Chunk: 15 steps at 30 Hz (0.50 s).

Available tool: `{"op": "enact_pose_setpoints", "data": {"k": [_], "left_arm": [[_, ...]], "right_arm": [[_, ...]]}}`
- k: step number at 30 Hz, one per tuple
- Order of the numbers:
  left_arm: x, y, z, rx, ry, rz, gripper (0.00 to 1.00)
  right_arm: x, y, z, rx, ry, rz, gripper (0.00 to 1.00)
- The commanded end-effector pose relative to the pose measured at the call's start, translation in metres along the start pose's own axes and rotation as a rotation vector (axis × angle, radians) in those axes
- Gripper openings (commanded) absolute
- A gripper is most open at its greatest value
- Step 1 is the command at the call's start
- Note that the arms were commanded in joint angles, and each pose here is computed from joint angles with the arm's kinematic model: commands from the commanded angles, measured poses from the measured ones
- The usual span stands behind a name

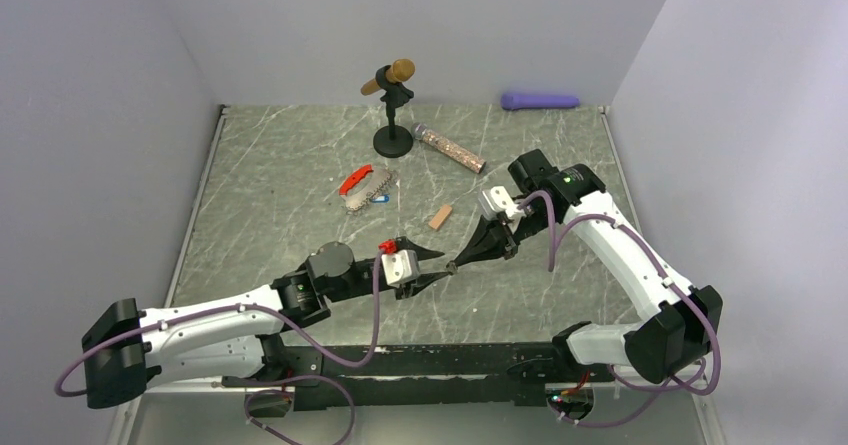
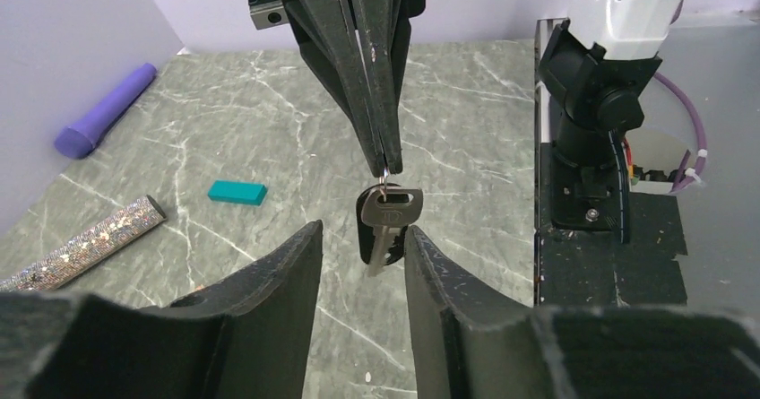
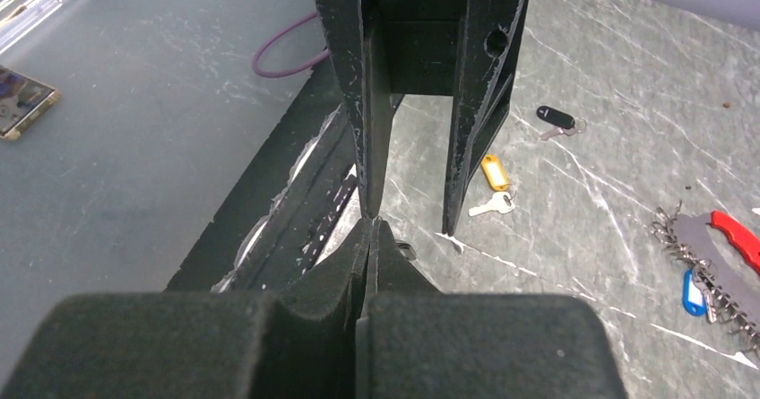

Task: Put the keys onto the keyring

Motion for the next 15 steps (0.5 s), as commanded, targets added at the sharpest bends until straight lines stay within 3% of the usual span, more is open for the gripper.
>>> {"op": "enact_pose_setpoints", "data": {"k": [1, 15], "left_arm": [[0.0084, 0.0102, -0.0234, -0.046, 0.061, -0.043, 0.42], [0.0036, 0.0100, -0.0223, -0.042, 0.049, -0.039, 0.27]], "right_arm": [[0.0067, 0.0008, -0.0080, -0.047, -0.064, -0.011, 0.00], [0.0017, 0.0005, -0.0048, -0.042, -0.045, -0.003, 0.00]]}}
Point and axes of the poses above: each gripper's point midway between its finger pads, its own y axis out along the fingers, its own x axis along the line the jaws close on, z = x × y, the point moved 6 cm from there along -y, back along the fingers, and after that the axes turned 6 degrees about y, right-handed, at the moved point
